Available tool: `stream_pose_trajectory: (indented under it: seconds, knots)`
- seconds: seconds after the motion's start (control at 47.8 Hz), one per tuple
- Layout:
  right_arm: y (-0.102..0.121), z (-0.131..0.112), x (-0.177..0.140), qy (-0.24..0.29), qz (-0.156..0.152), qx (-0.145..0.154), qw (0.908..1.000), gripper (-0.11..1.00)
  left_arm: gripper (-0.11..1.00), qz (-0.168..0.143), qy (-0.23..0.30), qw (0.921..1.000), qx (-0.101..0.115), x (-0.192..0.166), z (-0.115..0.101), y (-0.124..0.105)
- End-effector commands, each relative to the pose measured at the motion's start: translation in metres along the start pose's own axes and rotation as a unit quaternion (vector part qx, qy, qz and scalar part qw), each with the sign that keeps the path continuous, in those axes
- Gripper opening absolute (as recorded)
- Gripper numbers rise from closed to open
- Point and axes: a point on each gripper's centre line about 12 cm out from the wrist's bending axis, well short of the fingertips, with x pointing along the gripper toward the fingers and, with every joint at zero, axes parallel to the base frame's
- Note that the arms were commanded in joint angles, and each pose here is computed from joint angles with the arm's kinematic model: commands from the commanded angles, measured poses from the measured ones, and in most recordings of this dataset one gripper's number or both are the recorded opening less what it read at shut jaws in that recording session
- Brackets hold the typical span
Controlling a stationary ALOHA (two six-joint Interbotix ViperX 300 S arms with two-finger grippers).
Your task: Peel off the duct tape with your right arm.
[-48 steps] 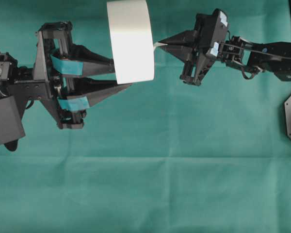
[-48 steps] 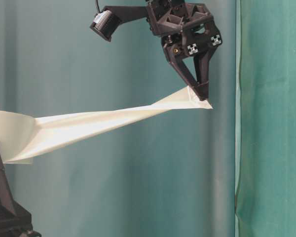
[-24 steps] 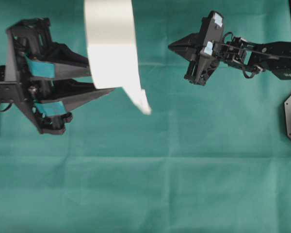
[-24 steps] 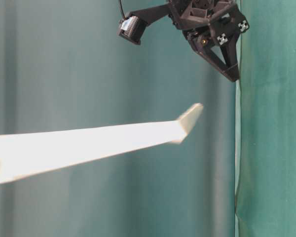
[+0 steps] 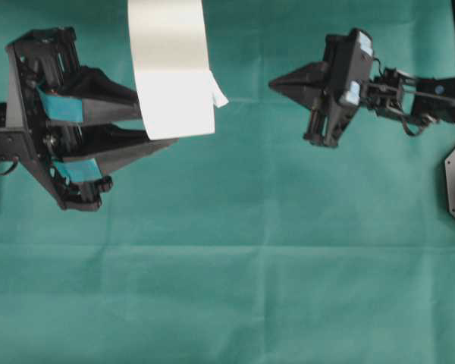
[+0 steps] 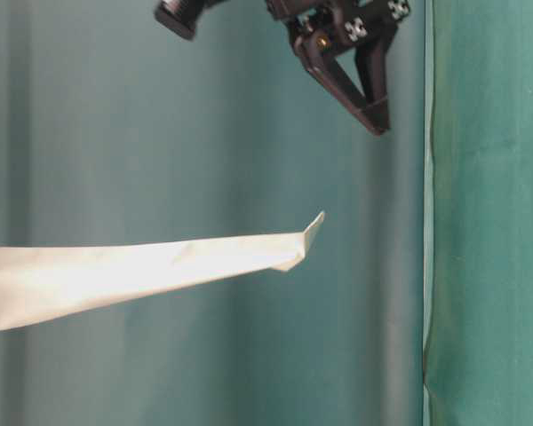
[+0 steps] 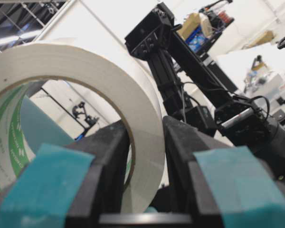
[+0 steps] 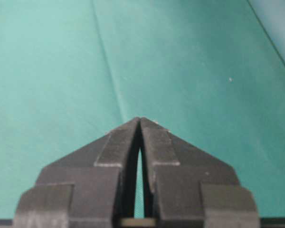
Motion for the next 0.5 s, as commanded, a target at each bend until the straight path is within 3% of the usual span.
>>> stream_pose_trajectory:
  seconds: [0.0, 0.481]
  knots:
    - [0.005, 0.013, -0.010, -0.025, 0.008, -0.005, 0.9997, -0.10, 0.20, 0.012, -0.012, 0.9999, 0.002, 0.000, 0.006, 0.007]
    - [0.010, 0.029, -0.055, -0.029, 0.015, -0.010, 0.9994, -0.10, 0.20, 0.022, 0.006, 0.9997, -0.007, -0.010, -0.012, 0.004]
